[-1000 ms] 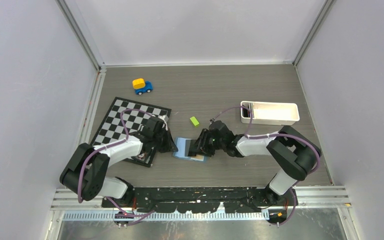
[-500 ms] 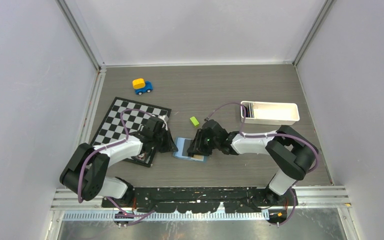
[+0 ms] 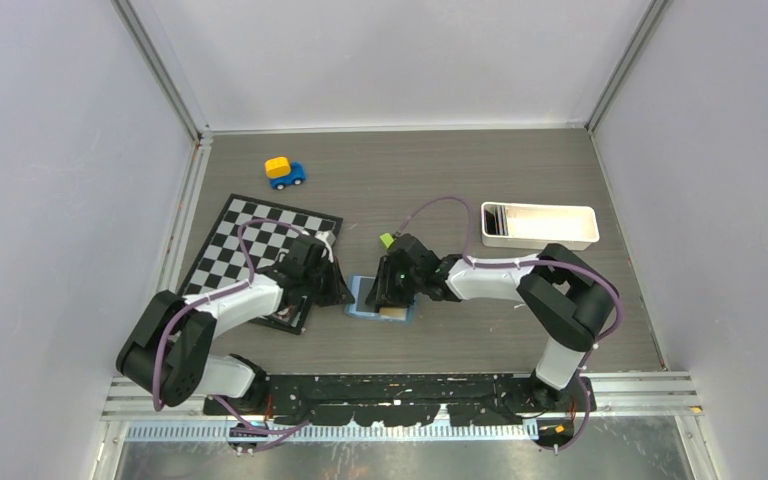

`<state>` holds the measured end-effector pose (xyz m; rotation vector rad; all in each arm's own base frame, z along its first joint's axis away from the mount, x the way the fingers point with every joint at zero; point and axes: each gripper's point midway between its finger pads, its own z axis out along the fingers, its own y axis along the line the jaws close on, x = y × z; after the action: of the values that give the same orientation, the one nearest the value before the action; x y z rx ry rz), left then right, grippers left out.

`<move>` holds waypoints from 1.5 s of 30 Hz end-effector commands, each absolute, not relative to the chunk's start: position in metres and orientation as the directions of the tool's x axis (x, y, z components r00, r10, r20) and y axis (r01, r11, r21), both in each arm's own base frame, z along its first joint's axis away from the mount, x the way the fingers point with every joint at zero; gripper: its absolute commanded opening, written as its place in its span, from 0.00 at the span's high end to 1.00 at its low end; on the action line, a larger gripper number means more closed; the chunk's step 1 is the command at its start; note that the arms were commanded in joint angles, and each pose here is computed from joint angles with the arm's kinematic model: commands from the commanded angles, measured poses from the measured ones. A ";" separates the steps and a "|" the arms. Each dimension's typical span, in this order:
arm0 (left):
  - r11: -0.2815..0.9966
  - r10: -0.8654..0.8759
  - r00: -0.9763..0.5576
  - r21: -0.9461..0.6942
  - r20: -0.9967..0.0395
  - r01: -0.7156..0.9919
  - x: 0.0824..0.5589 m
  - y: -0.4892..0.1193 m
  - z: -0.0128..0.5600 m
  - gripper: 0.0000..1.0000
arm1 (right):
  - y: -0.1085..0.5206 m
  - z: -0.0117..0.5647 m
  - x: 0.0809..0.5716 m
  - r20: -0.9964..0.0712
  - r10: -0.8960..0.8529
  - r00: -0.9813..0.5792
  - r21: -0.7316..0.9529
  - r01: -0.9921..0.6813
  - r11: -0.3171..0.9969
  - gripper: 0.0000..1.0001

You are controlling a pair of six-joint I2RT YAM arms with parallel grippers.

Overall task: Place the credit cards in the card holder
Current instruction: Insert the credit card into the card holder.

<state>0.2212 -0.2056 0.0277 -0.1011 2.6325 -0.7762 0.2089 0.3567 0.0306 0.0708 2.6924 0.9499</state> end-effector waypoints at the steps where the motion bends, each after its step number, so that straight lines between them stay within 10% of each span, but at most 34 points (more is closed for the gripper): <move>1: 0.809 -0.161 -0.917 -0.582 -0.365 0.089 0.219 -0.215 0.038 1.00 | 0.364 0.030 0.213 -0.308 0.091 -0.947 0.570 -0.108 0.814 0.57; 22: 0.808 -0.180 -0.892 -0.580 -0.415 0.107 0.223 -0.209 0.054 1.00 | 0.274 0.059 0.216 -0.488 0.026 -0.873 0.221 -0.095 0.971 0.38; 45: 0.679 -0.174 -0.879 -0.701 -0.444 0.220 0.222 -0.237 0.079 1.00 | 0.279 0.005 0.205 -0.387 0.049 -0.921 0.215 -0.039 0.976 0.61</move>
<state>0.2185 -0.2197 0.0603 -0.0259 2.5097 -0.9508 0.2073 0.2735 0.0196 -0.0271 2.7010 0.2844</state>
